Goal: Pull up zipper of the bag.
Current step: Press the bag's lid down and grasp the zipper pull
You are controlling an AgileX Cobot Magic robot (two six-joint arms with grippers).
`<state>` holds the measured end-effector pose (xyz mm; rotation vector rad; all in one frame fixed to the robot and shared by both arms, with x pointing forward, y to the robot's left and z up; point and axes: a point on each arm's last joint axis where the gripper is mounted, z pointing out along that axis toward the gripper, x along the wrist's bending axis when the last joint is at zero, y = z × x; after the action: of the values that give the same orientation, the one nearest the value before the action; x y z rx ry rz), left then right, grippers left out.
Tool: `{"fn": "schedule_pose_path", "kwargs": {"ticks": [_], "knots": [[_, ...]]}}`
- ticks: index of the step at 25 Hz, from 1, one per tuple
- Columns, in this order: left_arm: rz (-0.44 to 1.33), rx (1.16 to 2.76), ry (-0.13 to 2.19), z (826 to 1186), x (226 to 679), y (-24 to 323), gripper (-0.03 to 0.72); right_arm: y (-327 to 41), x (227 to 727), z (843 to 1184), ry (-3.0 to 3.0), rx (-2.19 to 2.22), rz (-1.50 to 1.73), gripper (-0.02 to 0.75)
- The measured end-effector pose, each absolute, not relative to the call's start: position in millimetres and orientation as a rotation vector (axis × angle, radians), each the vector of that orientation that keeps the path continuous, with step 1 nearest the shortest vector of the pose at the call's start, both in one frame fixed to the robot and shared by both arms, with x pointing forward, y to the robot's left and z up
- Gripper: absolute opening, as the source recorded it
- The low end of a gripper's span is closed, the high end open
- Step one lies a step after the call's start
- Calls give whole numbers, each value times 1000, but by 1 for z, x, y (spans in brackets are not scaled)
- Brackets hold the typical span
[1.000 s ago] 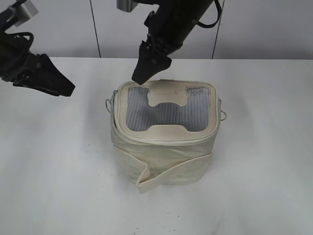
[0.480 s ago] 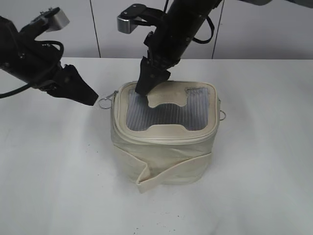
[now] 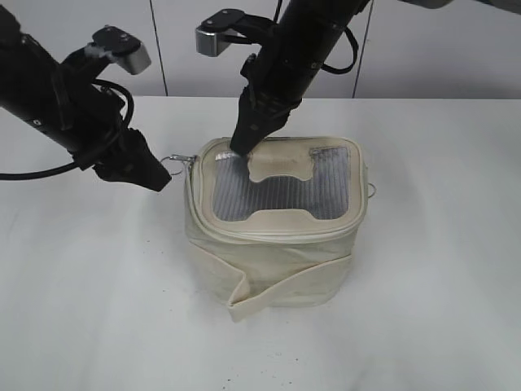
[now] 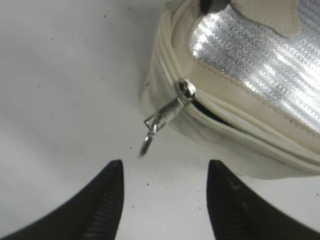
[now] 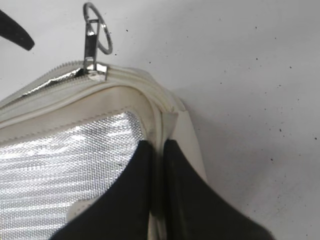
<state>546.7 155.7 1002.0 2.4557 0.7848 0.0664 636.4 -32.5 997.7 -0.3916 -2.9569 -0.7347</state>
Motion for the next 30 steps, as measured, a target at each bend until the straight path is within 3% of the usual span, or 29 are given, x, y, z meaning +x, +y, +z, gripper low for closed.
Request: {"fn": "schedule_pose_path", "kwargs": {"ticks": [7, 15, 24, 27, 30], "knots": [[176, 2526, 720, 1003, 549, 159, 421, -33, 636, 998, -2956, -391, -734, 39], [213, 2510, 696, 1013, 545, 158, 535, -33, 636, 998, -2955, -392, -733, 39], [259, 2486, 648, 1014, 543, 141, 547, -33, 636, 998, -2955, -392, -733, 39], [257, 2499, 636, 1006, 544, 135, 512, -33, 636, 998, -2955, -392, -733, 39], [242, 2547, 612, 995, 546, 133, 365, -33, 636, 998, -2955, -392, -733, 39]]}}
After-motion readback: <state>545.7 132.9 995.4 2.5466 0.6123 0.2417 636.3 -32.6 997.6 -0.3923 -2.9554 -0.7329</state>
